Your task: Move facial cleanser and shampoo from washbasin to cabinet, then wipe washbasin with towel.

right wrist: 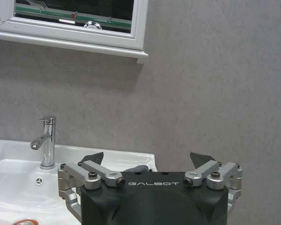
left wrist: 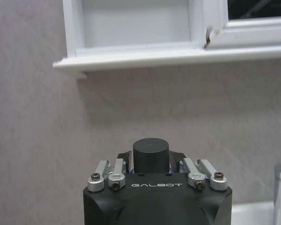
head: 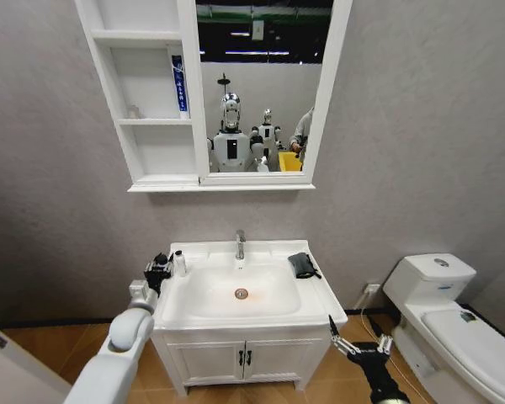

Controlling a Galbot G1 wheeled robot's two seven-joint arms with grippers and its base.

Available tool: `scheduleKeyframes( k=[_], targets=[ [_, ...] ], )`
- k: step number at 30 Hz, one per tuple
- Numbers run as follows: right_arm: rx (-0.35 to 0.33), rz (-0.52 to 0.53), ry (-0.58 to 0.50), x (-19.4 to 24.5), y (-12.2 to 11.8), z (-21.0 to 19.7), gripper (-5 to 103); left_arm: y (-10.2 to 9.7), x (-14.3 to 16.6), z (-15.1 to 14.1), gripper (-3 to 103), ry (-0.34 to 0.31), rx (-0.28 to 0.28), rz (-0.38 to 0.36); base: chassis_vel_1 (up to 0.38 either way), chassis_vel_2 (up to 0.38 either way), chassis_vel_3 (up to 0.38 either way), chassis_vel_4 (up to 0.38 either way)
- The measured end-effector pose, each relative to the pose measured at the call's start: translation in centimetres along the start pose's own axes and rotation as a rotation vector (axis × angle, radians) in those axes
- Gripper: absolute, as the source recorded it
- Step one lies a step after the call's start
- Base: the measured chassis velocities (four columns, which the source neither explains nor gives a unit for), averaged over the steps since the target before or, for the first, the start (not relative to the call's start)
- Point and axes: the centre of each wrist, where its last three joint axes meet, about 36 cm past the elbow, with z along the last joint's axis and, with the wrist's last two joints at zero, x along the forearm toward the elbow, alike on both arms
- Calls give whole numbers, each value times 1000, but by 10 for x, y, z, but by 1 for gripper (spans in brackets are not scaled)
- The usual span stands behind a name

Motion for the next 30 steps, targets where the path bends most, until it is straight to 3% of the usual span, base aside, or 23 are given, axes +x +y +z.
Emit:
scheduleKeyframes(
  k=[1,3,4,8,11,13,14,16,21,30],
  targets=[
    [0,0,0,0,0,0,100,0,0,0,43,0,0,0,0,0,0,0],
    [-2,1,-3,-1,1,0,100,14,-17,-44,43,-38,-22,3,0,0,0,0],
    [-2,1,-3,-1,1,0,100,14,-17,-44,43,-38,-22,3,0,0,0,0],
    [-8,7,-7,-2,2,1,100,50,-49,-147,43,-86,-59,-7,0,0,0,0],
    [-8,8,-8,-3,2,1,100,56,-53,-168,43,-84,-63,-7,0,0,0,0],
    [-9,10,-11,-4,2,1,100,67,-65,-228,43,-69,-80,10,0,0,0,0],
    [-9,10,-11,-4,2,1,100,67,-65,-228,43,-69,-80,10,0,0,0,0],
    [-12,13,-16,-5,2,0,100,72,-79,-261,43,-71,-109,24,0,0,0,0],
    [-16,20,-27,-9,1,1,100,69,-97,-291,43,-31,-101,48,0,0,0,0],
    [-28,42,-49,-19,-6,1,100,48,-163,-339,43,37,-27,44,0,0,0,0]
  ],
)
